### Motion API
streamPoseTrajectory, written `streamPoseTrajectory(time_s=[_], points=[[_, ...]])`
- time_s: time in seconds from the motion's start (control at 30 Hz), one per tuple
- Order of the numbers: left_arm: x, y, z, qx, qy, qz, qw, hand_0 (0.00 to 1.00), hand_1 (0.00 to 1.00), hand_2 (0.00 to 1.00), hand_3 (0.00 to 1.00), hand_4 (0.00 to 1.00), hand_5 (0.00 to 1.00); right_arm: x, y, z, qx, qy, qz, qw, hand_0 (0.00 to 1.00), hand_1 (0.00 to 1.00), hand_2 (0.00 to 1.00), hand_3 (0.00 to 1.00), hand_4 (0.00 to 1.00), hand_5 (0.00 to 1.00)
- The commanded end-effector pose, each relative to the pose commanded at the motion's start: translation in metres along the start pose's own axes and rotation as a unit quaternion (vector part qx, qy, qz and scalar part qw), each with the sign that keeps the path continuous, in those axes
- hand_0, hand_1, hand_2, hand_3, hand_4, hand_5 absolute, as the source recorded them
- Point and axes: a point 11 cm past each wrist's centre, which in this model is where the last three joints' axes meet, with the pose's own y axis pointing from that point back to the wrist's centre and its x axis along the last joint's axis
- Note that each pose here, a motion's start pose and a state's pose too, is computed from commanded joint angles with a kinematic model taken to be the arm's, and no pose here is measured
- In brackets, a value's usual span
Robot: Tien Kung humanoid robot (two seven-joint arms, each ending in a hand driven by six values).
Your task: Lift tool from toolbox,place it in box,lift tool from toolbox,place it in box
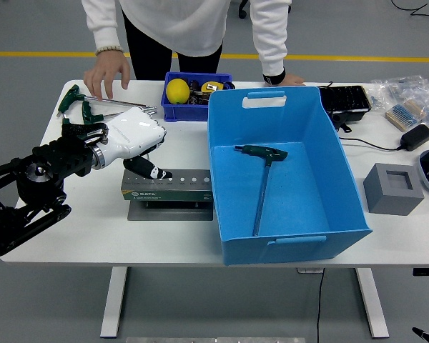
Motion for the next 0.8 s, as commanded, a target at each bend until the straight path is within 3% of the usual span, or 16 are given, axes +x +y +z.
streamPoseTrajectory(time_s=[0.03,0.07,0.23,0.27,0.43,0.57,0.67,0.8], points=[[0.002,0.0,0.001,-0.002,0.001,0.006,1.0,0.217,0.002,0.002,0.01,0.973,0.589,0.0,0.0,0.0,0.0,0.0,0.0,1.0,0.767,0.686,0.725,0.667,0.947,0.764],[0.005,0.0,0.001,-0.003,0.002,0.012,1.0,0.186,0.002,0.002,0.017,0.998,0.38,0.0,0.0,0.0,-0.001,0.0,0.0,1.0,0.767,0.686,0.725,0.667,0.947,0.764],[0.019,0.0,0.001,0.002,0.009,0.027,1.0,0.186,0.002,0.002,0.017,0.998,0.38,0.0,0.0,0.001,-0.001,0.0,0.0,1.0,0.767,0.686,0.725,0.667,0.947,0.764],[0.022,0.0,0.001,0.003,0.01,0.03,1.0,0.184,0.002,0.002,0.027,0.887,0.257,0.0,0.0,0.001,-0.001,0.0,0.0,1.0,0.766,0.686,0.725,0.666,0.947,0.764],[0.049,0.001,0.003,0.003,0.017,0.058,0.998,0.184,0.002,0.002,0.027,0.887,0.257,0.0,0.0,0.001,-0.001,-0.001,0.0,1.0,0.766,0.686,0.725,0.666,0.947,0.764],[0.082,0.003,0.006,0.003,0.04,0.106,0.993,0.18,0.002,0.002,0.027,0.863,0.248,-0.001,0.0,0.002,-0.002,0.0,-0.001,1.0,0.767,0.686,0.725,0.666,0.946,0.764],[0.112,0.004,0.011,-0.002,0.065,0.153,0.986,0.176,0.002,0.002,0.029,0.831,0.224,-0.002,0.0,0.003,-0.003,0.001,-0.002,1.0,0.766,0.686,0.725,0.666,0.947,0.763],[0.14,0.002,0.022,-0.012,0.114,0.204,0.972,0.176,0.002,0.002,0.029,0.831,0.224,-0.004,0.0,0.004,-0.004,0.003,-0.003,1.0,0.766,0.686,0.725,0.666,0.947,0.763]])
